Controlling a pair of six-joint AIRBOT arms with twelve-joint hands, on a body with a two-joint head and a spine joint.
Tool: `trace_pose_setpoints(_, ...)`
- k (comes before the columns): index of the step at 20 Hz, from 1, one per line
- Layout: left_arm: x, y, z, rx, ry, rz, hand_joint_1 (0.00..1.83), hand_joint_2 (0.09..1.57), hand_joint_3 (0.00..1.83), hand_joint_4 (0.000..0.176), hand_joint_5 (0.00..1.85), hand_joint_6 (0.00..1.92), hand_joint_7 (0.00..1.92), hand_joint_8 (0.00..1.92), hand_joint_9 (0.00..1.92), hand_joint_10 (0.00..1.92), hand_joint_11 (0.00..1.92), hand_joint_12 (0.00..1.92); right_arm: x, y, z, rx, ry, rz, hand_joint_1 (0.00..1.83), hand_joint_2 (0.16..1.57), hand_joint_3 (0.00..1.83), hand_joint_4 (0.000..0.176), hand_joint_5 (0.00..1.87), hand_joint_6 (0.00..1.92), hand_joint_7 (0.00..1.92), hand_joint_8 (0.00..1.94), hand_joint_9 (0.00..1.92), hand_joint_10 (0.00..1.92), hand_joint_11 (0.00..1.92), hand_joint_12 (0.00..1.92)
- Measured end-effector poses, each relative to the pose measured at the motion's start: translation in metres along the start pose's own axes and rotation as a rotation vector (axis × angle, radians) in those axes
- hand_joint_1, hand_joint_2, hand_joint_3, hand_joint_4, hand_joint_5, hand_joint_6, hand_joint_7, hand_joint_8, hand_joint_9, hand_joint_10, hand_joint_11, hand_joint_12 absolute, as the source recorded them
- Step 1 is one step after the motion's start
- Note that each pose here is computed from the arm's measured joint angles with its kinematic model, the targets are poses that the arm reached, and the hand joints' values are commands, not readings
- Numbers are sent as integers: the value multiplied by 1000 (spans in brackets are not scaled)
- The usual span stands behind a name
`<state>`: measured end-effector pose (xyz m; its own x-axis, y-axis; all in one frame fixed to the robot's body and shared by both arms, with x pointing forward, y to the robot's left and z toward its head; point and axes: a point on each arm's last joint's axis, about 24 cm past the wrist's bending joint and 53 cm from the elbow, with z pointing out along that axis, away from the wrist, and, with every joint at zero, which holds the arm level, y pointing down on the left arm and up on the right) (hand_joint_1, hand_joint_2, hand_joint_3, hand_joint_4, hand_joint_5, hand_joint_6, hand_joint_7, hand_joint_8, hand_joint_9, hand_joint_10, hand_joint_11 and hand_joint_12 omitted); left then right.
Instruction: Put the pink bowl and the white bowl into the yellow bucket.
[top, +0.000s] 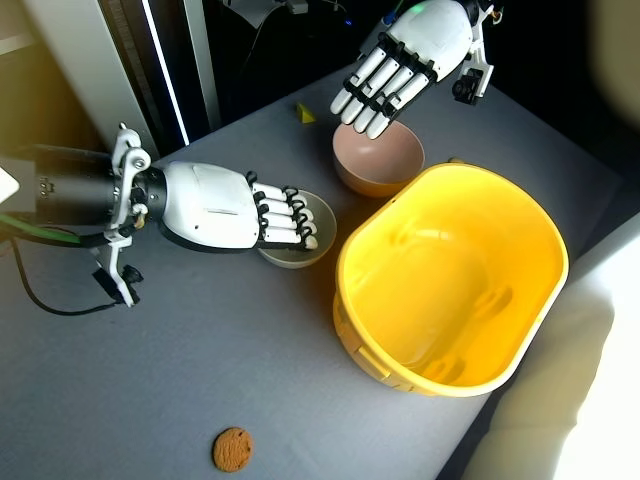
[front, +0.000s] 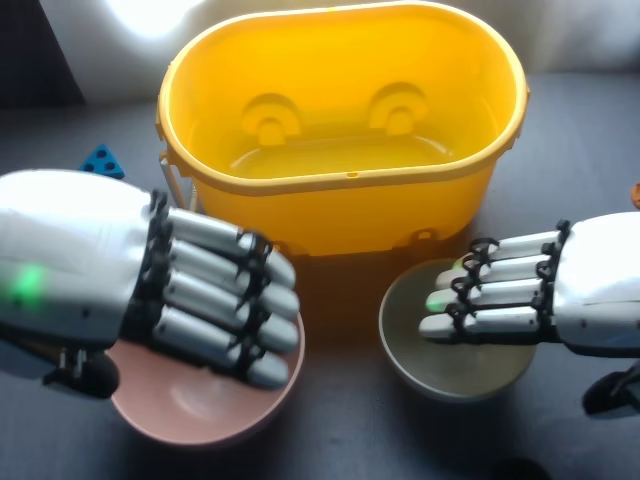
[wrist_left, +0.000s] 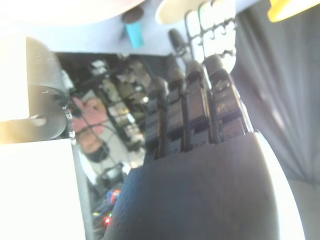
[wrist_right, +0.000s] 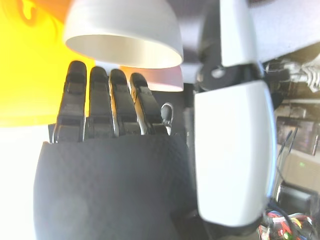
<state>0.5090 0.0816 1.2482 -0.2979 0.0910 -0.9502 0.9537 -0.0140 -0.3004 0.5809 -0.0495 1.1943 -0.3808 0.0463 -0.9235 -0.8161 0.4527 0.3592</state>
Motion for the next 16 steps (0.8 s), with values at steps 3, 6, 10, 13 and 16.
trace_pose_setpoints(3, 8, 0, -7, 9, 38, -24, 1416, 974, 4, 0, 318, 1, 262, 0, 247, 0, 0, 681, 3, -3, 6, -3, 4, 4, 1165, 974, 0, 0, 29, 1, 0, 0, 0, 0, 0, 361)
trace_pose_setpoints(6, 16, 10, -16, -21, 65, -30, 1330, 992, 5, 0, 266, 5, 213, 0, 197, 0, 0, 540, 13, -12, 9, 18, 27, 4, 1149, 970, 0, 0, 47, 2, 0, 0, 0, 0, 0, 405)
trace_pose_setpoints(10, 29, 15, -19, -35, 94, -23, 1336, 979, 0, 0, 305, 15, 249, 8, 216, 6, 0, 563, 16, -10, 17, 6, 31, -14, 1159, 981, 3, 0, 55, 3, 0, 0, 0, 0, 0, 346)
trace_pose_setpoints(13, 42, 25, -17, -56, 122, -37, 1357, 971, 0, 0, 355, 14, 313, 10, 266, 11, 0, 683, 18, -9, 21, -2, 32, -29, 1137, 1004, 4, 0, 81, 3, 0, 0, 0, 0, 0, 289)
trace_pose_setpoints(16, 49, 34, -16, -81, 133, -39, 1351, 983, 0, 0, 340, 4, 291, 4, 245, 4, 0, 608, 18, -13, 26, -2, 32, -32, 1110, 1004, 1, 0, 109, 5, 17, 3, 0, 0, 0, 441)
